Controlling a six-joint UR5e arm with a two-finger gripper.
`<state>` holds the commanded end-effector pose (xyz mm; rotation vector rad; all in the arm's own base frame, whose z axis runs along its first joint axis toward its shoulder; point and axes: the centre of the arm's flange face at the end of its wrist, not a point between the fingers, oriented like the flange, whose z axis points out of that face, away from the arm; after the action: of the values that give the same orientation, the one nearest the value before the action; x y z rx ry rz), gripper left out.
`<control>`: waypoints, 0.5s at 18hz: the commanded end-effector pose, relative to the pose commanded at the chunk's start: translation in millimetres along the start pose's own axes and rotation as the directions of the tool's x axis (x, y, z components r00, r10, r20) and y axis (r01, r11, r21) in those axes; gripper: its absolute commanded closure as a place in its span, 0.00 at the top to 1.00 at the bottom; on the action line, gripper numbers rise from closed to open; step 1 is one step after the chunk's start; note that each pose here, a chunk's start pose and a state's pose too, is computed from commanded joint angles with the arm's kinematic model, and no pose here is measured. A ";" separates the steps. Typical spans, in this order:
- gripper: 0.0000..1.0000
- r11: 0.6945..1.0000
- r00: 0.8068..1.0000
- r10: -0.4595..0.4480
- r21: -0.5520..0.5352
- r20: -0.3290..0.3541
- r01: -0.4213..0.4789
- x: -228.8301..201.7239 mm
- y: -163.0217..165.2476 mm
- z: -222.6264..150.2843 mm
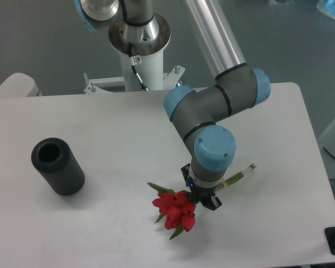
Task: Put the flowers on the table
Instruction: 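Move the held red tulip bunch toward the black vase and lower it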
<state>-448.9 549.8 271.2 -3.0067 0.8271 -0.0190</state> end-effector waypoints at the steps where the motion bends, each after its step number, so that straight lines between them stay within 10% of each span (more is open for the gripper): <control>1: 0.04 1.000 1.000 0.000 0.000 0.000 0.000 0.5 0.1 -0.4; 9: 0.04 1.000 1.000 -0.020 -0.006 -0.015 0.020 13.5 1.2 -5.2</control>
<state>-438.1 541.7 276.5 -3.0237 0.7993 -0.0391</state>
